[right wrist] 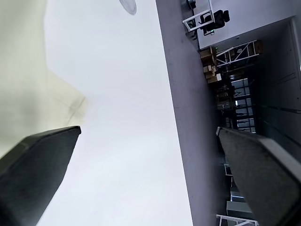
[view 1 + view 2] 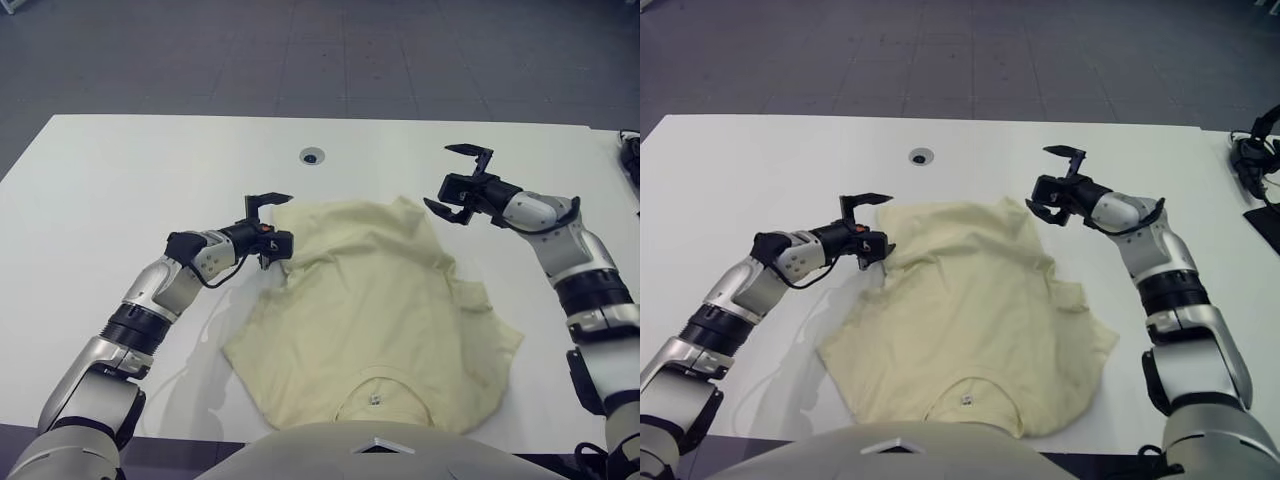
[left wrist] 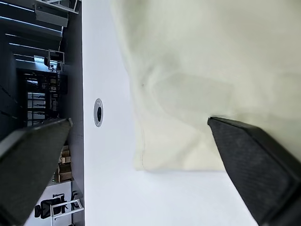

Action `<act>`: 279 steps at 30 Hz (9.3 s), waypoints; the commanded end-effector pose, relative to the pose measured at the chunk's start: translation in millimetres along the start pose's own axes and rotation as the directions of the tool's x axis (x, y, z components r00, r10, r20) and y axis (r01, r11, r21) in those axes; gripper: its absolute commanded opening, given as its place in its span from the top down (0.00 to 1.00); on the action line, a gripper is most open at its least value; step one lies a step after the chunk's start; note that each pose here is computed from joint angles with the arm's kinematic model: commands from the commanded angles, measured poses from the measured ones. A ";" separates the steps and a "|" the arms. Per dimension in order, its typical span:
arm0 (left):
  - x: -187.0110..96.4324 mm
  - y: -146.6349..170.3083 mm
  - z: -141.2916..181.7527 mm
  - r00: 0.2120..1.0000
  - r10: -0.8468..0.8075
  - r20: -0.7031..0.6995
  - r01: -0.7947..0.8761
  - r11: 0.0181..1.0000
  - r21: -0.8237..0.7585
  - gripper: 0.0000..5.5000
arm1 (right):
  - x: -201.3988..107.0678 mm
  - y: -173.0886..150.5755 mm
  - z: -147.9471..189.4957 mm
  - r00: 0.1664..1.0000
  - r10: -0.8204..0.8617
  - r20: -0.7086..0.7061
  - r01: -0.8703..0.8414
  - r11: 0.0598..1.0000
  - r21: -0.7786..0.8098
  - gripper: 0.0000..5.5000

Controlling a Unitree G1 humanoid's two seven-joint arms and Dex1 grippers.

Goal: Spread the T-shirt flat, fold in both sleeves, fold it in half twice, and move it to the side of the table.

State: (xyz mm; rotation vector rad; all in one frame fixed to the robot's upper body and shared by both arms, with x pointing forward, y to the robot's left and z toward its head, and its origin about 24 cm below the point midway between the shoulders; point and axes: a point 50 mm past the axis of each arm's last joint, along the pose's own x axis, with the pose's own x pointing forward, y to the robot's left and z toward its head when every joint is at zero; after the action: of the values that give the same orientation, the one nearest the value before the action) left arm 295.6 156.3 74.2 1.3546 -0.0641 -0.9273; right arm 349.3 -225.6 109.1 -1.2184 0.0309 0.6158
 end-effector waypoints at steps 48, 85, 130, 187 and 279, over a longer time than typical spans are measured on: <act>37.4 25.9 -23.6 0.983 0.101 -0.150 -0.076 0.984 0.160 0.02 | 10.2 -43.9 13.8 0.850 -0.509 0.134 0.484 0.856 0.180 0.02; -88.2 -43.3 72.4 0.953 0.295 0.070 -0.284 0.949 -0.134 0.02 | -68.2 91.7 -1.9 0.978 0.206 0.017 -0.206 0.975 0.077 0.02; -137.5 -165.7 94.9 0.796 0.171 -0.581 -0.231 -0.801 -0.552 0.48 | -115.6 6.4 35.2 0.665 -0.739 0.108 0.430 0.498 0.753 0.02; -79.8 -145.4 147.4 0.972 0.193 0.133 0.036 0.439 -0.898 0.99 | -103.2 19.3 32.7 0.678 -0.727 0.107 0.427 0.508 0.748 0.02; -120.6 -64.1 41.9 0.717 0.554 -0.423 -0.457 -0.085 -0.886 0.02 | -215.3 119.5 -63.3 0.910 0.287 0.299 -0.367 0.224 0.903 1.00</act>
State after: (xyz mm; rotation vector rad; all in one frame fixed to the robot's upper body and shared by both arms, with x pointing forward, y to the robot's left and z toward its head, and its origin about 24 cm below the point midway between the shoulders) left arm 160.6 199.7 89.5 -0.1015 -0.0287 -0.1291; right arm 129.0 -350.5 48.5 0.0532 0.6154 0.8127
